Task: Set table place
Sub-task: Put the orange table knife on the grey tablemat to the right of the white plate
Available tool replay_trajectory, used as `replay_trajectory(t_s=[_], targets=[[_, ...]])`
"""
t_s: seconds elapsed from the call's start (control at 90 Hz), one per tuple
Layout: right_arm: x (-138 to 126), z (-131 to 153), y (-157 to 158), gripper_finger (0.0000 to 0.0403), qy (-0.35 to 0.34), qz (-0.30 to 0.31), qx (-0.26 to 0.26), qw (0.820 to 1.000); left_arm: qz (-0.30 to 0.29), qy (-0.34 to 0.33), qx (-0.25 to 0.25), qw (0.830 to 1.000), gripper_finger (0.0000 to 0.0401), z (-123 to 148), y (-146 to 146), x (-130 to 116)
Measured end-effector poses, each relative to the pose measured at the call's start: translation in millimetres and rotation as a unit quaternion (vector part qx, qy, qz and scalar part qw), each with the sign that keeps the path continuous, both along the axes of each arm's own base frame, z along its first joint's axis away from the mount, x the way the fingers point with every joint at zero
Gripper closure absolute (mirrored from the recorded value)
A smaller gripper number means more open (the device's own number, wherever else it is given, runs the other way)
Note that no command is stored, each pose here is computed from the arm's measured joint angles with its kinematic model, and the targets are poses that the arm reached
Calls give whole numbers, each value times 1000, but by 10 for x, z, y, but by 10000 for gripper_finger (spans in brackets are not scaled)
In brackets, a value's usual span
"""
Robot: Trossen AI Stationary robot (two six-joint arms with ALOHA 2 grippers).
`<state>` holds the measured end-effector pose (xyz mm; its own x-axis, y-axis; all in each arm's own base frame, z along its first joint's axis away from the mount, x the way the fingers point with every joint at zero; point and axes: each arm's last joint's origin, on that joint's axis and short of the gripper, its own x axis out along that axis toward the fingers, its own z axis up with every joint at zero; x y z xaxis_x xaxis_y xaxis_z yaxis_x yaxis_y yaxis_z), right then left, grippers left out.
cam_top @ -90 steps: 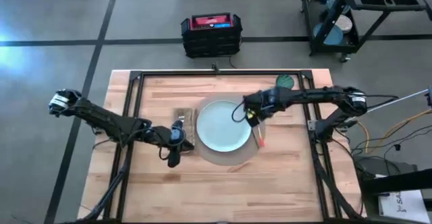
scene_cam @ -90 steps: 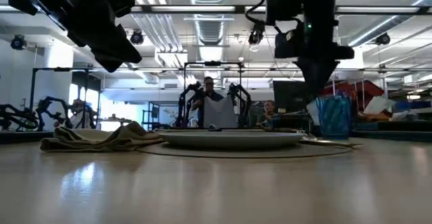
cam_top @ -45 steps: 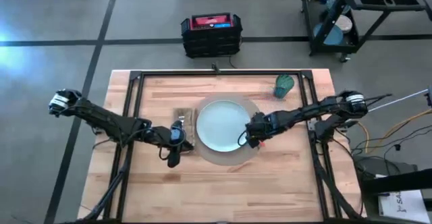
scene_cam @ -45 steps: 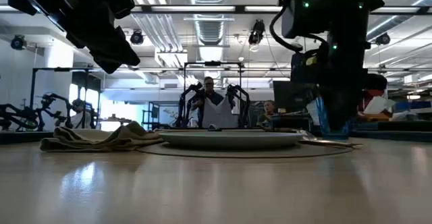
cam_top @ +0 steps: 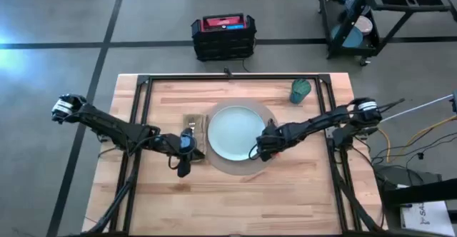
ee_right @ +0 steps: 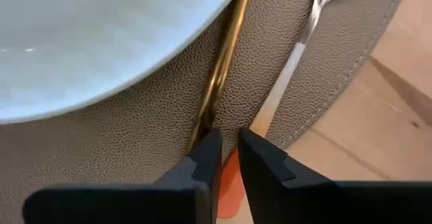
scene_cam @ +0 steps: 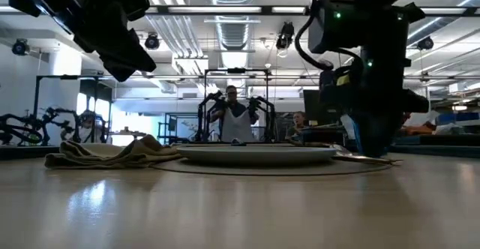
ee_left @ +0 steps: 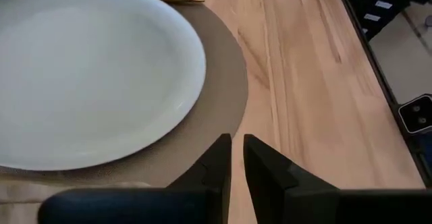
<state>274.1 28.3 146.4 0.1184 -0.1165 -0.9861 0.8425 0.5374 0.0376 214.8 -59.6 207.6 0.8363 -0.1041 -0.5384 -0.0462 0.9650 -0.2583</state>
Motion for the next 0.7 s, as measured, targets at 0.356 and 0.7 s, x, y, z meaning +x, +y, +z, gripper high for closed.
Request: replay_trajectory(t_s=[0.356,0.7], targets=[[167,194,149,371,-44,39,7,998,1,1,0,1000,374,-1,0,-1],[94,178,140,358,-7,28,0,1000,0,3,0,1000,374,-4,1,-3]])
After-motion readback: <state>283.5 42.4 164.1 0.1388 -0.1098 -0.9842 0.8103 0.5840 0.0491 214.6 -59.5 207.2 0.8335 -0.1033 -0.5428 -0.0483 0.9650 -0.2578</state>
